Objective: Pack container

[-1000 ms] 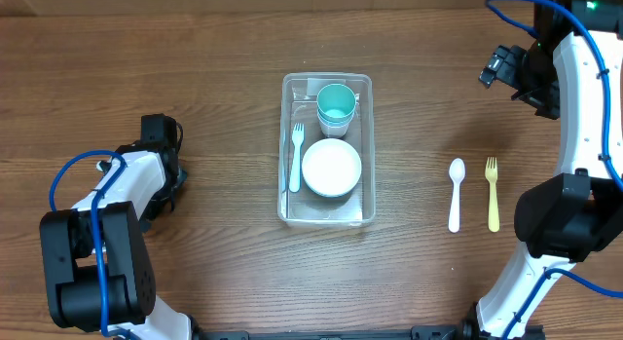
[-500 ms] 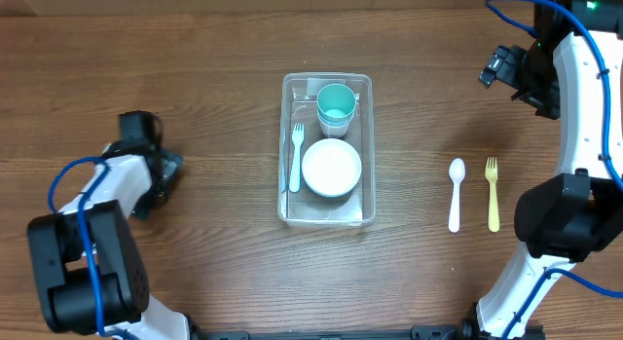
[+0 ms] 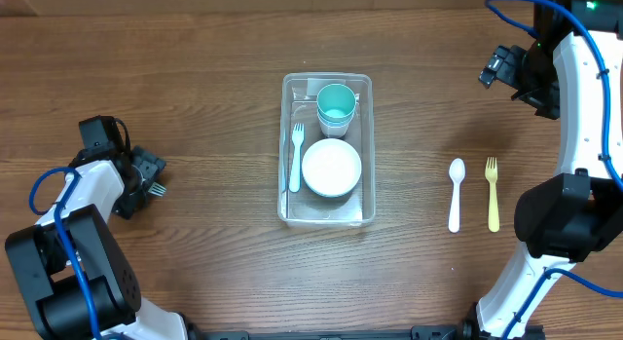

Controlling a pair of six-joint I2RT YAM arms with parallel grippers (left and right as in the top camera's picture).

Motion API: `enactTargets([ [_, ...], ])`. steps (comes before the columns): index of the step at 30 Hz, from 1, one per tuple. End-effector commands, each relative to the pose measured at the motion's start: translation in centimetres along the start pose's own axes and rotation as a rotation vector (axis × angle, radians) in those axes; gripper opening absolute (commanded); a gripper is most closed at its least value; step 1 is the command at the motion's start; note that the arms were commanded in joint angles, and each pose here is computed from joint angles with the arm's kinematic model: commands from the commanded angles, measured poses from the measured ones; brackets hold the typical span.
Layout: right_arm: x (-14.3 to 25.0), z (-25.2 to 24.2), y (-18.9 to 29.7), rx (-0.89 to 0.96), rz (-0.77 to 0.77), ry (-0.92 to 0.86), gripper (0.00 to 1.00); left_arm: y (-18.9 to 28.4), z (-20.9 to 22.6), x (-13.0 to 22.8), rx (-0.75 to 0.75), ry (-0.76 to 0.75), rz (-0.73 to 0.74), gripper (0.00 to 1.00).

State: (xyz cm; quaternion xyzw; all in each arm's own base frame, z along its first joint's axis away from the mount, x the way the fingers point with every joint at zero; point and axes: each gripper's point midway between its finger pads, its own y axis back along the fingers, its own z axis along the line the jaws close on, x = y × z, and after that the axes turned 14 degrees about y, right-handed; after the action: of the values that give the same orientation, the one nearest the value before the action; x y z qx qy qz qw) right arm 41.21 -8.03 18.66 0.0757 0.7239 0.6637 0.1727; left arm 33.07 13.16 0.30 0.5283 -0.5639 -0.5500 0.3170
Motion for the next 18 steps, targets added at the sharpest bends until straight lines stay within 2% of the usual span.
enactTargets([
  [1, -0.5, -0.1, 2.1, -0.009, -0.064, -0.01, 1.0, -1.0, 0.4, 3.7, -0.015, 0.03, 0.131, 0.96],
  [8, -0.5, -0.1, 2.1, -0.009, -0.064, -0.01, 1.0, -0.8, 1.3, 4.8, -0.081, 0.17, 0.141, 1.0],
  [10, -0.5, -0.1, 2.1, -0.009, -0.064, -0.01, 1.0, -0.7, 1.6, 4.9, -0.098, 0.186, 0.143, 0.93],
  [12, -0.5, -0.1, 2.1, -0.009, -0.064, -0.01, 1.0, -0.7, 2.0, 4.8, -0.115, 0.183, 0.131, 0.81],
  [18, -0.5, -0.1, 2.1, -0.009, -0.064, -0.01, 1.0, -0.7, 2.2, 4.6, -0.125, 0.181, 0.12, 0.62],
])
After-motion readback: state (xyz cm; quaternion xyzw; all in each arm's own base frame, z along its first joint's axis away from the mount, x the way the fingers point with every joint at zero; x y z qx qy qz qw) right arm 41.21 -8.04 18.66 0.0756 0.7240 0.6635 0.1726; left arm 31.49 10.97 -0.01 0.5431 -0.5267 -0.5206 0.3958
